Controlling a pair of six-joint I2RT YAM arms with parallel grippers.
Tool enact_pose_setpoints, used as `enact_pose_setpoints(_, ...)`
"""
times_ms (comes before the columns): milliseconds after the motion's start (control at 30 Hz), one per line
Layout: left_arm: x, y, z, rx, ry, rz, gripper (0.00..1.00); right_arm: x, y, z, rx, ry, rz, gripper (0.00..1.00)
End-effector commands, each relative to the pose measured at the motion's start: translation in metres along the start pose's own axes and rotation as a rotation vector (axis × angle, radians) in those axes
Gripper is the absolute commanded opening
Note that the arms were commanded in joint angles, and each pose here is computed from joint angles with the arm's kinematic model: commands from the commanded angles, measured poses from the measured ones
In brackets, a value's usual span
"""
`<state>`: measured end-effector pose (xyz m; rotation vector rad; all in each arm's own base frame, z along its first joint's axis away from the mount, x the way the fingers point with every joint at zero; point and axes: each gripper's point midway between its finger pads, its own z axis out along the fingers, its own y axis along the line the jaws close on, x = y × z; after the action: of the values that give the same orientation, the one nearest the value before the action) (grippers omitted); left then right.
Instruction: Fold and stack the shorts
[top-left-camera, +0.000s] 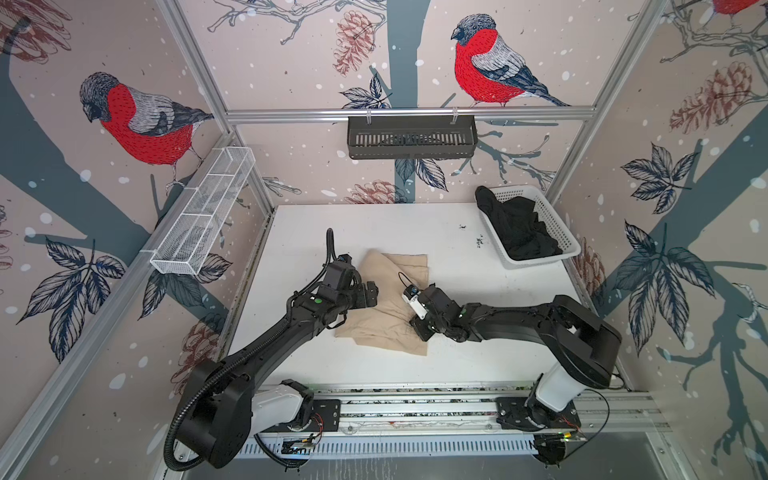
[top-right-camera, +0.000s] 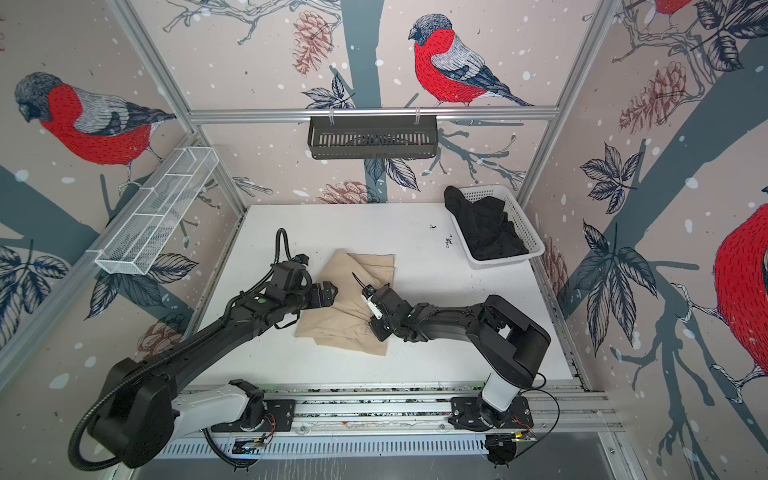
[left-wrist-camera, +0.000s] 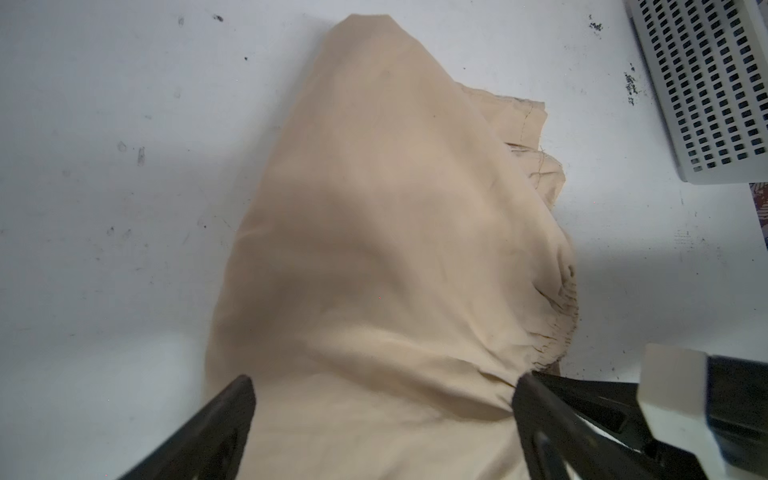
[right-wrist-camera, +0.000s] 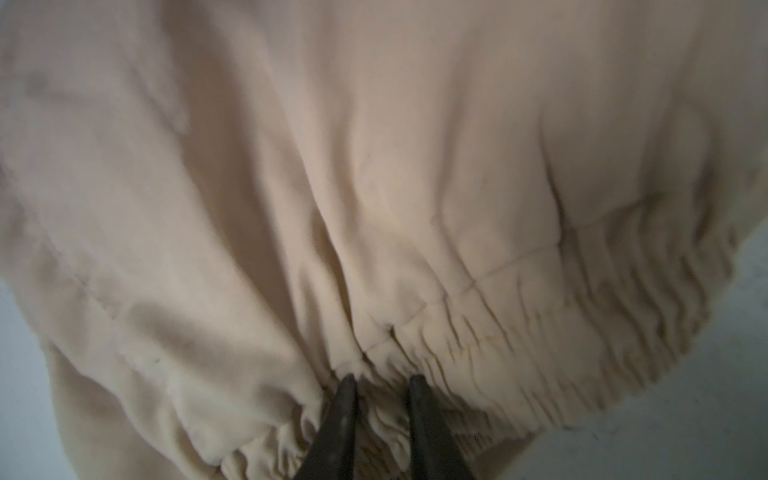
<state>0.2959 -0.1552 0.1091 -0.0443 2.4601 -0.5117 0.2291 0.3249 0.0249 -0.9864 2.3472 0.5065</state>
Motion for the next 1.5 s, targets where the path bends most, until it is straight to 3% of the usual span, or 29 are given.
enact_pose_setpoints(0, -0.001, -0.007, 0.01, 0.058, -0.026, -0.018, 0.97, 0.032, -0.002, 0.004, 0.014, 0.117, 0.02, 0.26)
enact_pose_setpoints(133, 0.023, -0.007, 0.029, 0.097, 0.055, -0.032, 0.96, 0.005, -0.002, -0.014, 0.017, 0.049, 0.032, 0.34)
enact_pose_setpoints(267, 0.033, -0.008, 0.034, 0.106, 0.092, -0.022, 0.97, -0.046, 0.001, -0.044, -0.011, -0.095, 0.045, 0.46)
enact_pose_setpoints(400, 0.023, -0.026, 0.017, 0.129, 0.034, 0.031, 0.96, -0.077, -0.011, -0.049, -0.008, -0.161, 0.054, 0.46)
enact_pose_setpoints(533, 0.027, -0.049, 0.002, 0.173, 0.006, 0.081, 0.96, -0.091, -0.026, -0.037, -0.007, -0.175, 0.063, 0.36)
enact_pose_setpoints(667, 0.051, -0.05, 0.0, 0.225, 0.043, 0.064, 0.87, -0.091, -0.044, -0.016, -0.015, -0.146, 0.075, 0.29)
enact_pose_setpoints(833, 0.074, -0.048, 0.001, 0.268, 0.076, 0.073, 0.78, -0.062, -0.062, 0.016, -0.03, -0.047, 0.103, 0.23)
enact_pose_setpoints(1200, 0.139, -0.023, 0.02, 0.185, 0.267, 0.052, 0.82, -0.043, -0.084, 0.025, -0.014, -0.035, 0.214, 0.24)
enact_pose_setpoints(1367, 0.128, -0.028, 0.018, 0.18, 0.24, 0.072, 0.85, -0.06, -0.078, 0.012, -0.046, -0.074, 0.188, 0.28)
enact_pose_setpoints(1467, 0.104, -0.045, 0.01, 0.203, 0.188, 0.105, 0.89, -0.078, -0.074, -0.007, -0.052, -0.131, 0.179, 0.38)
